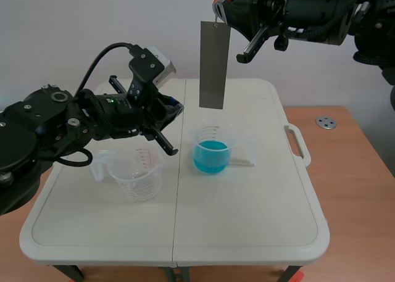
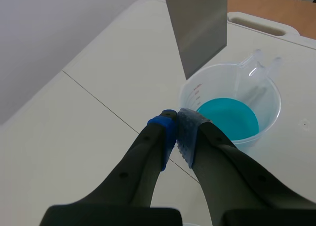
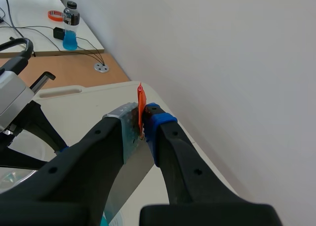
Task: Hold the metal plate by the orange handle, dip it into the blue solution, take it out and point at it, then put the plate back in the beaker on the left.
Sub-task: 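Raise the plate and point at it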
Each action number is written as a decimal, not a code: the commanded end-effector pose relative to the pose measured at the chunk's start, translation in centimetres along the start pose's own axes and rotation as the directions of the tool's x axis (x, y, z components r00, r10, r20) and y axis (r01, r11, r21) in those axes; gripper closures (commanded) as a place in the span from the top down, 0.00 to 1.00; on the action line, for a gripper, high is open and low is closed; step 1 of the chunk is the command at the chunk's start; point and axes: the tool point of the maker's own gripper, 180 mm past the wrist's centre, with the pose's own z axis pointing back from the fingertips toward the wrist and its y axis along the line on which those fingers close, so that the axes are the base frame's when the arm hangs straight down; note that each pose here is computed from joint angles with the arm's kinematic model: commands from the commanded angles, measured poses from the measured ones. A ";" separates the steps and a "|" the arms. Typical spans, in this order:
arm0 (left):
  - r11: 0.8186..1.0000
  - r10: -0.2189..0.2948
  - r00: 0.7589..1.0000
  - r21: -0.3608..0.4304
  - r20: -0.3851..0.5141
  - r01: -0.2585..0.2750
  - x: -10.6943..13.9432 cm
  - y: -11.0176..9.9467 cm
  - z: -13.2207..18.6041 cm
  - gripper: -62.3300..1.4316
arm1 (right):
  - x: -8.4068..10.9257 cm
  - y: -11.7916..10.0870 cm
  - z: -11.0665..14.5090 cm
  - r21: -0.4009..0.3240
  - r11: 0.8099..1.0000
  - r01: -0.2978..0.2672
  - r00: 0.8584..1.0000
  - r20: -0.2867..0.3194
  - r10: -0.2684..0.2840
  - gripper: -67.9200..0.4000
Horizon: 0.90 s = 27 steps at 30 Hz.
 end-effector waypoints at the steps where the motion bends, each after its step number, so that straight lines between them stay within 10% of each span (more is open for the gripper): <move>1: 1.000 -0.017 0.999 0.011 0.046 0.017 1.6 0.5 -0.1 0.07 | 1.8 -0.7 0.2 -0.008 1.000 -0.021 0.999 0.047 0.021 0.03; 15: 0.999 -0.020 0.999 0.030 0.040 0.019 1.3 1.1 0.2 0.07 | 1.5 -0.3 0.2 -0.004 1.000 -0.011 0.999 0.046 0.011 0.03; 27: 0.965 -0.048 0.996 0.254 -0.081 0.067 -4.5 8.1 9.4 0.07 | 1.5 -0.3 0.2 -0.003 1.000 -0.010 0.999 0.048 0.010 0.03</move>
